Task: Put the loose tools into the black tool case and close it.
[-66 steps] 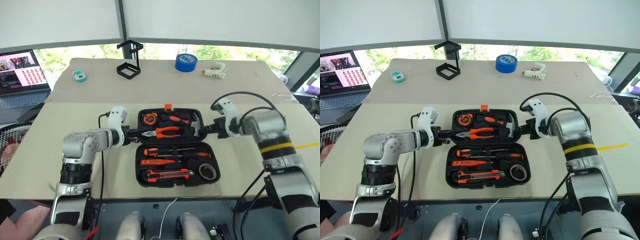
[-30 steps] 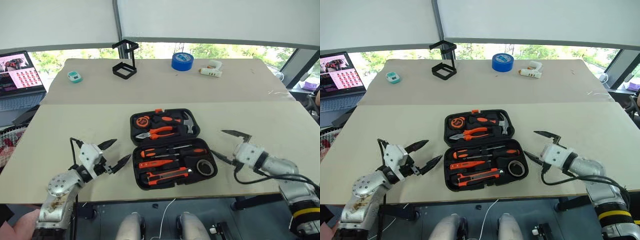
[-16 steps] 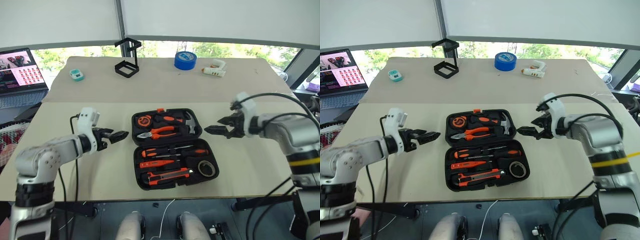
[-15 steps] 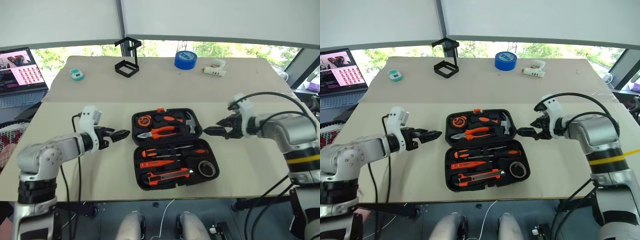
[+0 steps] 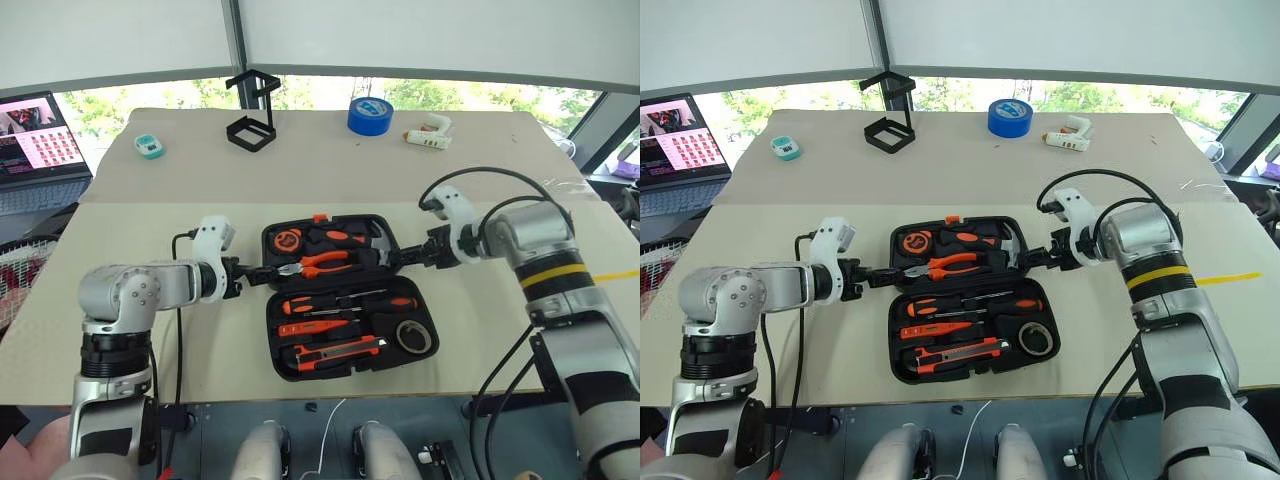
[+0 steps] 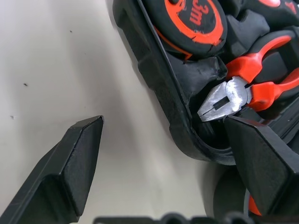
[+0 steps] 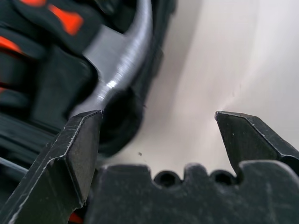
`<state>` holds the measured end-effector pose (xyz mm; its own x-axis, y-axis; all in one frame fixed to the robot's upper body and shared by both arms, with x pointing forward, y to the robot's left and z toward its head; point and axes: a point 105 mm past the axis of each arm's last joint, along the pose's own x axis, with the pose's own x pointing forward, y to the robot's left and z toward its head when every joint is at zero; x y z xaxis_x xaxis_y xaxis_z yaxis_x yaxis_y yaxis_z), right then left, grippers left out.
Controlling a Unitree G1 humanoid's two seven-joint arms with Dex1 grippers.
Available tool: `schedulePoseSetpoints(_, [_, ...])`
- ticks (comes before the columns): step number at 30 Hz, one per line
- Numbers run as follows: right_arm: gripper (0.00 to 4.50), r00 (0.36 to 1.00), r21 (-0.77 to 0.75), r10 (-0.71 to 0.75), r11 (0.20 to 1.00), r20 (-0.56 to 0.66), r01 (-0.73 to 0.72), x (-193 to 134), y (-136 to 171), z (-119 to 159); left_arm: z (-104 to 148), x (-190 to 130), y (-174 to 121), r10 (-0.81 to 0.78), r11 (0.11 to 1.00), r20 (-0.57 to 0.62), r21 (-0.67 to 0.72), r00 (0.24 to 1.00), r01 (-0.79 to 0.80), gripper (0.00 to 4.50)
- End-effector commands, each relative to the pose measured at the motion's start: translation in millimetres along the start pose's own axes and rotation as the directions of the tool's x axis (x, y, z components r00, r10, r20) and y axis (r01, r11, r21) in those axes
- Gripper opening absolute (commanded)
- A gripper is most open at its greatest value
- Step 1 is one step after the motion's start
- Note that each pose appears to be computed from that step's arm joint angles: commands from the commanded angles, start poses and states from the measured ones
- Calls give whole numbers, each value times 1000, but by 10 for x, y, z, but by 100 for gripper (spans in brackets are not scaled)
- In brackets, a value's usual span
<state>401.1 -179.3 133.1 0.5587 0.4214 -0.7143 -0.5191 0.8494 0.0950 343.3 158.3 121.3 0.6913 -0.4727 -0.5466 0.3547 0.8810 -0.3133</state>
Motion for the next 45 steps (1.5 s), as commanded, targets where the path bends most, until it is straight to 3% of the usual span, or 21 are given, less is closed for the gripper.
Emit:
schedulePoseSetpoints(1, [399,997,-1,-67,998,22,67,-3,-89,96,117,37,35,38,999,44,-12,998,-38,389])
schedulePoseSetpoints(3, [354,996,-2,-84,996,-2,84,42,-109,63,79,69,-39,-12,999,14,-31,1000,12,344])
schedulePoseSetpoints(8, [175,997,57,-50,997,-51,53,124,-60,-25,7,96,-83,-57,997,-38,-62,998,54,140])
schedulePoseSetpoints(11, [77,997,64,-48,997,-57,51,165,-40,-42,-3,107,-45,-53,995,-40,-85,998,49,47])
schedulePoseSetpoints(12, [45,998,84,-54,995,16,53,183,-39,66,23,113,-40,-58,994,-20,-99,998,56,6])
schedulePoseSetpoints(13, [13,993,99,-60,994,102,50,187,-39,192,78,116,-39,-67,991,19,-114,998,69,0])
schedulePoseSetpoints(16, [5,948,107,-16,994,318,-19,114,20,509,344,88,-16,-84,976,212,-182,974,124,0])
schedulePoseSetpoints(21, [5,848,-91,81,995,524,-39,-112,136,720,604,-102,35,-94,990,460,-51,883,132,0])
schedulePoseSetpoints(22, [5,827,-168,96,986,553,-2,-162,158,720,634,-156,50,-96,994,499,-2,861,112,0])
schedulePoseSetpoints(23, [5,780,-309,102,943,618,122,-266,170,726,660,-248,58,-108,994,551,72,828,82,0])
schedulePoseSetpoints(26, [5,691,-536,183,774,699,337,-484,314,594,649,-464,76,-125,976,649,216,750,-24,0])
schedulePoseSetpoints(30, [5,706,-728,282,498,650,472,-526,433,205,433,-599,139,-136,936,684,325,716,-134,0])
schedulePoseSetpoints(32, [5,710,-743,270,419,650,521,-518,396,0,281,-666,205,-115,909,703,359,702,-211,0])
schedulePoseSetpoints(33, [5,712,-760,282,349,643,548,-517,415,-115,197,-710,220,-112,879,712,396,694,-264,0])
schedulePoseSetpoints(35, [5,737,-799,307,228,602,556,-472,455,-384,-88,-703,145,-179,771,638,564,749,-296,0])
schedulePoseSetpoints(37, [5,751,-815,318,180,578,551,-430,468,-551,-277,-689,123,-206,713,587,638,783,-291,0])
schedulePoseSetpoints(40, [5,767,-829,323,134,554,542,-381,468,-788,-490,-730,181,-189,710,573,640,797,-292,0])
schedulePoseSetpoints(43, [0,789,-846,317,99,525,523,-348,439,-946,-679,-770,187,-208,652,521,705,828,-280,106])
schedulePoseSetpoints(45, [79,813,-869,306,145,495,474,-322,407,-1083,-781,-820,255,-181,681,510,682,841,-267,171])
